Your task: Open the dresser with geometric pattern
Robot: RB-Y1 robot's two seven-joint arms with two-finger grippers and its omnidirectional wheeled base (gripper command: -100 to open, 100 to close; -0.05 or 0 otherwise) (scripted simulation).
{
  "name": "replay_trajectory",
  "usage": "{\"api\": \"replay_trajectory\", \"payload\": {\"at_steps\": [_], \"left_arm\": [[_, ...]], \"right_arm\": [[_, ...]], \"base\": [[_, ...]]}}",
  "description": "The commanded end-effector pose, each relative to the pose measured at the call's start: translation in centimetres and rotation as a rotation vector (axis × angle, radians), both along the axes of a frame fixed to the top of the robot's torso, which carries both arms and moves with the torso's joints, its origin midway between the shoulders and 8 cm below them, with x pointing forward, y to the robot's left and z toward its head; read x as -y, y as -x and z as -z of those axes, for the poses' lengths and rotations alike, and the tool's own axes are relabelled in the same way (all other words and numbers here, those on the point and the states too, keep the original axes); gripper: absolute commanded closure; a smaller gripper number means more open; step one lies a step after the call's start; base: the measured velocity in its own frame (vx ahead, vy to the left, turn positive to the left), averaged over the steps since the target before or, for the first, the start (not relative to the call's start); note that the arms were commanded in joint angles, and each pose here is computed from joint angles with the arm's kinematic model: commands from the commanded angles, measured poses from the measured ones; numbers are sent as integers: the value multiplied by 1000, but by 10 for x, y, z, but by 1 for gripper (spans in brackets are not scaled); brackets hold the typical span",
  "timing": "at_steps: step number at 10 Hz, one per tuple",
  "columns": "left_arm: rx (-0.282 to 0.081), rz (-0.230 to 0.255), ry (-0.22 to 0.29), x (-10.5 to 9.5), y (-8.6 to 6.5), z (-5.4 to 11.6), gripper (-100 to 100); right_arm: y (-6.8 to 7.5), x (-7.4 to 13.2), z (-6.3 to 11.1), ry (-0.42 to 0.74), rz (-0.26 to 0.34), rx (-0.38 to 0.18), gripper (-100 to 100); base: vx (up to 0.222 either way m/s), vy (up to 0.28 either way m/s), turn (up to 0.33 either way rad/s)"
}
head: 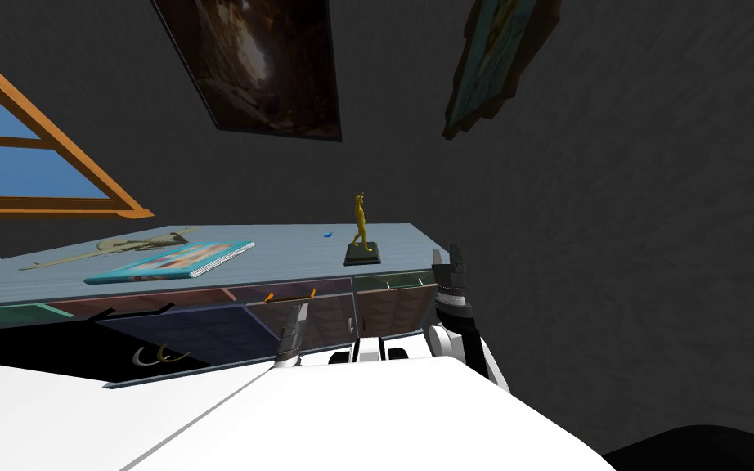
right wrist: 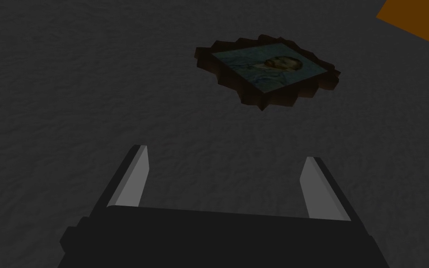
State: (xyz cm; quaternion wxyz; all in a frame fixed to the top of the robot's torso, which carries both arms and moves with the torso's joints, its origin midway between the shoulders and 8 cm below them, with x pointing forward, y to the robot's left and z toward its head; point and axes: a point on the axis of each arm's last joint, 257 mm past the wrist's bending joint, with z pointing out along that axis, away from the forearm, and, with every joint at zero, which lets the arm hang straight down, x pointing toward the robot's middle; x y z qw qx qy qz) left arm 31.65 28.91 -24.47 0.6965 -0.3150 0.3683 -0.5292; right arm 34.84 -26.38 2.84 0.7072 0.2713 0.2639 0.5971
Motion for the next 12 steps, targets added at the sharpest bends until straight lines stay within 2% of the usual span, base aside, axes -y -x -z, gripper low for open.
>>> {"api": "replay_trajectory", "payload": {"at_steps": [1,3,5,6,7,8,12], "left_arm": [[1,1,1,-3,-11,-6,-100],[1,3,0,-5,-19,-10,-100],[1,5,-1,-9,-33,-19,-100],[1,6,-1,-10,-37,-21,-100],[2,5,-1,-9,-34,-20,-100],[1,4,0,-7,-26,-15,100],[1,1,1,-2,-7,-4,100]], "right_arm": [[0,0,0,0,0,0,0],[0,0,0,0,0,0,0],[0,0,0,0,0,0,0],[0,0,0,0,0,0,0],[0,0,0,0,0,0,0],[0,0,0,0,0,0,0],[0,0,0,0,0,0,0]], "base": [[-6,-18,15],[-19,-17,8],[-20,-22,11],[-18,-21,10],[-8,-9,3],[14,14,-13],[19,22,-9]]}}
